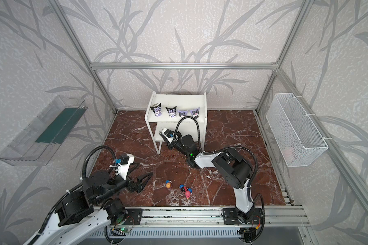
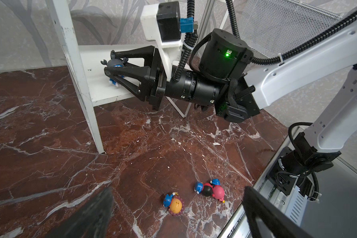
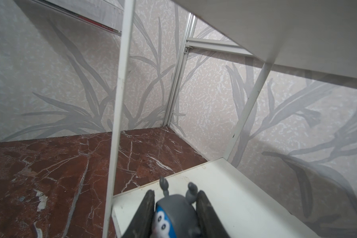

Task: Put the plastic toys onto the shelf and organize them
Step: 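Carry the Doraemon with the right gripper onto the shelf's lower tier, then open the right gripper and draw it back toward the toy pile, then lower the right gripper over the pink duck figure in the pile, then close the right gripper on the pink duck while the left gripper swings toward it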

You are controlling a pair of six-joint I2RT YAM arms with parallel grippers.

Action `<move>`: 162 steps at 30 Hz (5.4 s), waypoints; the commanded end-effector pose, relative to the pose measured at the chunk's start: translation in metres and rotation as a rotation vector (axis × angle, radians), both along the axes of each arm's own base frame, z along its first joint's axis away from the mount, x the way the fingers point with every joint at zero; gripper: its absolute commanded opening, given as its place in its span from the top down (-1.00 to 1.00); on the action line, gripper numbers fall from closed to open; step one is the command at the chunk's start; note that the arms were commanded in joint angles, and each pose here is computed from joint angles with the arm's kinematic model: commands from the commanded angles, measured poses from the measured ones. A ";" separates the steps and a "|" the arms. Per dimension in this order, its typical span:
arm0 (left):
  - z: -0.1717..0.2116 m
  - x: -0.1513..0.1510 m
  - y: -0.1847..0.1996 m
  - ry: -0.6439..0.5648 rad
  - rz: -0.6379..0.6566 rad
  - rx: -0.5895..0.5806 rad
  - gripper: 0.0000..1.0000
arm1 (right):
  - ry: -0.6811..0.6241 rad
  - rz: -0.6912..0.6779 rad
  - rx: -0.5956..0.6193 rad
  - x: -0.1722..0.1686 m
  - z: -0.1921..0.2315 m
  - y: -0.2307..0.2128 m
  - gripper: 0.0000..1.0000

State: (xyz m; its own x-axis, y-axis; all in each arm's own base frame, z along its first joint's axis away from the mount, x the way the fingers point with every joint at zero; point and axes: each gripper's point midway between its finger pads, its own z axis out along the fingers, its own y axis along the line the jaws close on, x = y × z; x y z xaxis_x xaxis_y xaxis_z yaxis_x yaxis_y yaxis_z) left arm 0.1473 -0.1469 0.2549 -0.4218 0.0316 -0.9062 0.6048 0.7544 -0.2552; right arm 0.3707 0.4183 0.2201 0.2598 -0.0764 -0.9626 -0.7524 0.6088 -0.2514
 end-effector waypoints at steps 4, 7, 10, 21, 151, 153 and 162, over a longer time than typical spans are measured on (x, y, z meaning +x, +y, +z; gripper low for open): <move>-0.003 0.000 0.002 0.000 0.003 0.017 -0.99 | -0.006 0.002 0.053 0.007 0.010 0.006 0.46; -0.003 0.000 0.002 0.000 0.004 0.018 -0.99 | 0.008 0.004 0.054 0.007 0.008 0.007 0.42; -0.003 0.000 0.002 -0.002 0.004 0.018 -0.99 | 0.017 0.007 0.051 0.007 0.006 0.007 0.39; -0.001 -0.001 0.002 -0.006 0.000 0.011 -0.99 | 0.035 -0.001 0.036 0.007 0.000 0.006 0.15; -0.054 -0.006 -0.090 -0.058 -0.331 0.243 -0.99 | 1.287 0.192 -0.707 -0.262 -0.145 -0.155 0.49; -0.062 -0.006 -0.096 -0.052 -0.336 0.247 -0.99 | 1.277 0.175 -0.671 -0.258 -0.149 -0.153 0.47; -0.064 -0.007 -0.096 -0.057 -0.317 0.203 -0.99 | 1.266 0.122 -0.628 -0.244 -0.178 -0.146 0.24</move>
